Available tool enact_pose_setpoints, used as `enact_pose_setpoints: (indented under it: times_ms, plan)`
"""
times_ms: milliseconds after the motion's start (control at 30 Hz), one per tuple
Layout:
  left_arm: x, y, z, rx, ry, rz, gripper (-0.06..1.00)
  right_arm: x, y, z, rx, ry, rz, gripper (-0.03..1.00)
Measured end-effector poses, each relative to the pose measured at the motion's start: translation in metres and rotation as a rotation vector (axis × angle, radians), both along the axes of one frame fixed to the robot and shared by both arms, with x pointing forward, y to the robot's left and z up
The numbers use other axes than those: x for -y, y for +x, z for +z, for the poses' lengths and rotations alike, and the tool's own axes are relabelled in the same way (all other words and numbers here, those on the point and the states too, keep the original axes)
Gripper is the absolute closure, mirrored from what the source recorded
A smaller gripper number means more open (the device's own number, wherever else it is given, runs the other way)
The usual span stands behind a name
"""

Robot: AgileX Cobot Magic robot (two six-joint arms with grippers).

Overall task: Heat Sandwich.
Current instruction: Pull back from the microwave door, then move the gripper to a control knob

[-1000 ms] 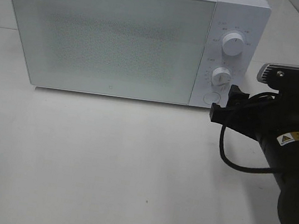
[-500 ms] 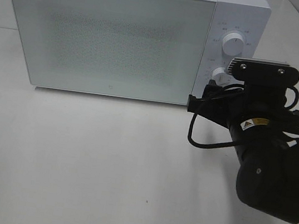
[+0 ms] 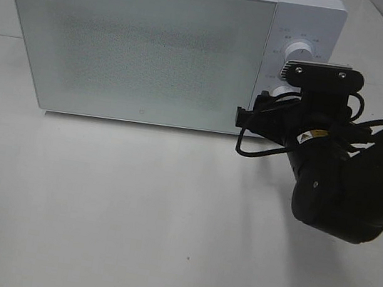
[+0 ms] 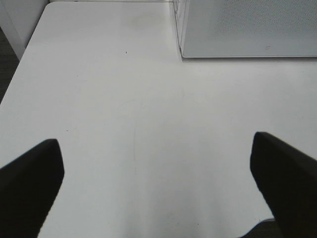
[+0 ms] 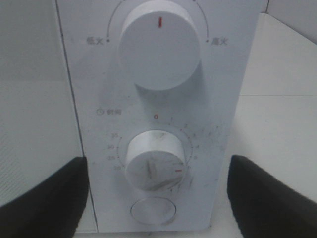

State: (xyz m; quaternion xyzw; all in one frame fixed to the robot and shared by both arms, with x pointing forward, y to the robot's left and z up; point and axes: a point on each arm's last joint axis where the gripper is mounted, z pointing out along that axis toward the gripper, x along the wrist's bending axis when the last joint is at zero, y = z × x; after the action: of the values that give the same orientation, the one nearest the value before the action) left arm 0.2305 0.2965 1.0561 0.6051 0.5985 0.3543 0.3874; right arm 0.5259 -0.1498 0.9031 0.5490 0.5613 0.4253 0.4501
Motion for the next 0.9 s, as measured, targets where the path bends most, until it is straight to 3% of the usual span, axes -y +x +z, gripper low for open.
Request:
enact_pose_setpoints:
  times_ms: [667, 900]
  plan:
    - [0.000, 0.000, 0.000, 0.000, 0.000, 0.000, -0.02, 0.005, 0.031, -0.006, -0.005, -0.009, 0.008, 0.22]
    - [0.000, 0.000, 0.000, 0.000, 0.000, 0.000, -0.02, 0.005, 0.030, -0.008, -0.019, -0.008, 0.013, 0.32]
